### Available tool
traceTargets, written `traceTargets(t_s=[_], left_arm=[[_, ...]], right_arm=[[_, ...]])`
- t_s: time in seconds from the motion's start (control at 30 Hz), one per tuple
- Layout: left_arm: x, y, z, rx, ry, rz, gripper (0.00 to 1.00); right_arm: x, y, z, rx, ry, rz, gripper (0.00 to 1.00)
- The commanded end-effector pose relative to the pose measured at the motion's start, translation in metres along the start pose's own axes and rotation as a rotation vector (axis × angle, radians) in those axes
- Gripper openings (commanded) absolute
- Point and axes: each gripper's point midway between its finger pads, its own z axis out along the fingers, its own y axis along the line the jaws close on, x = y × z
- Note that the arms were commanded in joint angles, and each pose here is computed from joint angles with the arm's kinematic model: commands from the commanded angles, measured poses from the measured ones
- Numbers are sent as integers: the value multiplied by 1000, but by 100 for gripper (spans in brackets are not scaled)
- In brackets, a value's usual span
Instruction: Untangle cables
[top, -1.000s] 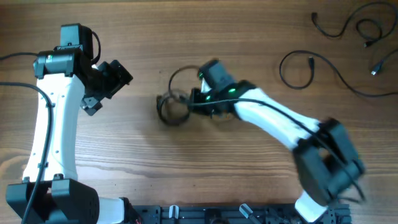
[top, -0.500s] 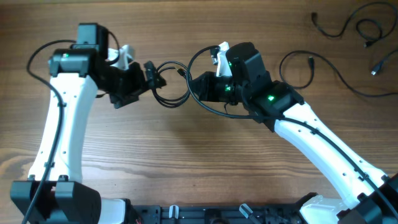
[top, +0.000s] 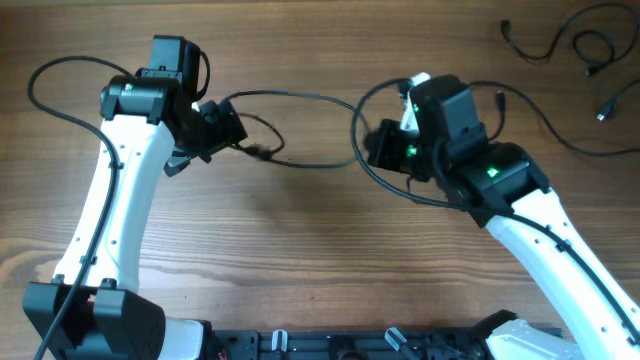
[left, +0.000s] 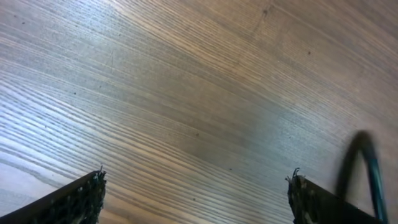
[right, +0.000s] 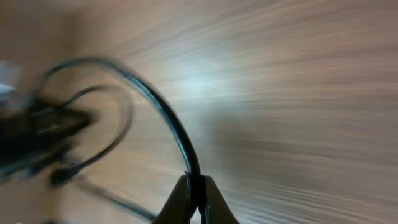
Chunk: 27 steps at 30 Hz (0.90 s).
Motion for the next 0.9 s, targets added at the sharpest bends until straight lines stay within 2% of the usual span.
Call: traceTargets(t_s=[0.0, 0.13, 0.33, 0.4, 0.53, 0.57, 0.63, 0.73, 0.8, 0.87], left_arm=[[-11, 14, 2, -59, -36, -52, 97], [-11, 14, 2, -59, -36, -52, 100], [-5, 0, 2, 19, 6, -51, 100], [-4, -1, 2, 28, 12, -50, 100], [-7, -3, 2, 34, 0, -56, 100], [-6, -5, 2, 45, 8, -70, 100], [4, -24, 0, 152, 67, -27, 100], [30, -74, -18, 483, 187, 225, 100], [38, -83, -25, 562, 203, 301, 100], [40, -83, -26, 575, 201, 342, 100]], right_arm=[[-31, -71, -24, 369, -232, 105, 5], [-35, -82, -30, 432, -270, 127, 4], [-31, -12, -11, 62, -155, 121, 4], [-43, -6, -12, 38, -208, 121, 4], [-89, -28, -27, 179, -470, 144, 4], [-94, -24, -25, 166, -484, 145, 4], [-91, -16, -15, 122, -449, 138, 4], [-81, -18, 9, 125, -368, 131, 4], [-75, -21, 23, 137, -327, 130, 4], [-73, -24, 29, 148, -312, 130, 4]])
